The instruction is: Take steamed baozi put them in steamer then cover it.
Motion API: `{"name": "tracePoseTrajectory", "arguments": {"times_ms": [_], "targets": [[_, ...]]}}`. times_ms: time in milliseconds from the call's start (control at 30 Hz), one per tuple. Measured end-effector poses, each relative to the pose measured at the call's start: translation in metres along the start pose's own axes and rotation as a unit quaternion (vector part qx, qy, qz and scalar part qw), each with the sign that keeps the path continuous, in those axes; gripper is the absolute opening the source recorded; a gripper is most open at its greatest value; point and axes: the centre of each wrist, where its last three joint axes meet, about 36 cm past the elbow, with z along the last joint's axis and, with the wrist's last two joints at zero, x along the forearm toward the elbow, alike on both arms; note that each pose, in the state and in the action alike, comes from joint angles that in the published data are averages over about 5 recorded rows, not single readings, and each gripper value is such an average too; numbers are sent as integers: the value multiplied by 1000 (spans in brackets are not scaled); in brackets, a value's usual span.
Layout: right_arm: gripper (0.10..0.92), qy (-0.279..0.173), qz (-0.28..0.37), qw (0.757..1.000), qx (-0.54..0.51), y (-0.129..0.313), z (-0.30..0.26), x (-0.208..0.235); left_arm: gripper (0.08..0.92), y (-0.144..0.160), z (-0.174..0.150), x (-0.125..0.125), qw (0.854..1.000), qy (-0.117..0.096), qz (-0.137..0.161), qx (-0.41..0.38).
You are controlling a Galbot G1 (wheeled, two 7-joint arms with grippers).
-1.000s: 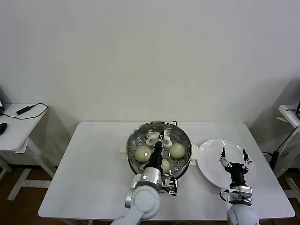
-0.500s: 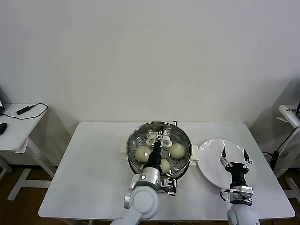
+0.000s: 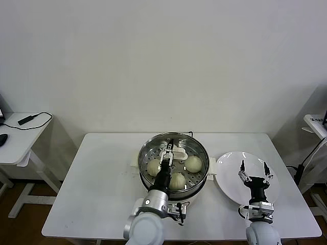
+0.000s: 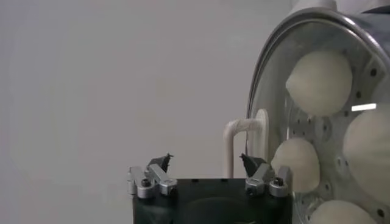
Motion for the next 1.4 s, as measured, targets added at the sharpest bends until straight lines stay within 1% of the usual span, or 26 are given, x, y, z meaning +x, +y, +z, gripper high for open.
{"name": "tracePoseTrajectory", "arguments": {"times_ms": [167,267,433,567,667,767,967,1067,1167,1267,1400], "targets": [[823,-1,1,1000,0,-1,0,-1,823,10,12,15,1000,-4,0,16],[823,-1,0,1000,0,-2,0,-1,823,19,23,21,999,-4,-8,32],[823,-1,-9,1000,-5,-5,-1,1,823,35,47,20,996,3,-35,85],[823,6,-20,1000,-17,-7,-2,3,823,40,75,10,985,3,-65,159],[823,16,-29,999,-27,-9,-3,4,823,37,100,3,970,2,-82,230],[823,27,-38,998,-39,-10,-3,6,823,28,127,-2,949,2,-92,301],[823,35,-55,996,-61,-12,-2,9,823,1,175,-4,904,-3,-89,419],[823,35,-64,995,-69,-12,0,11,823,-14,188,-1,880,-6,-85,468],[823,32,-71,994,-76,-12,1,14,823,-25,196,1,860,-9,-86,503],[823,28,-77,993,-82,-13,0,17,823,-32,202,2,846,-11,-88,526],[823,25,-85,993,-84,-15,-2,20,823,-39,208,2,836,-13,-89,541]]}}
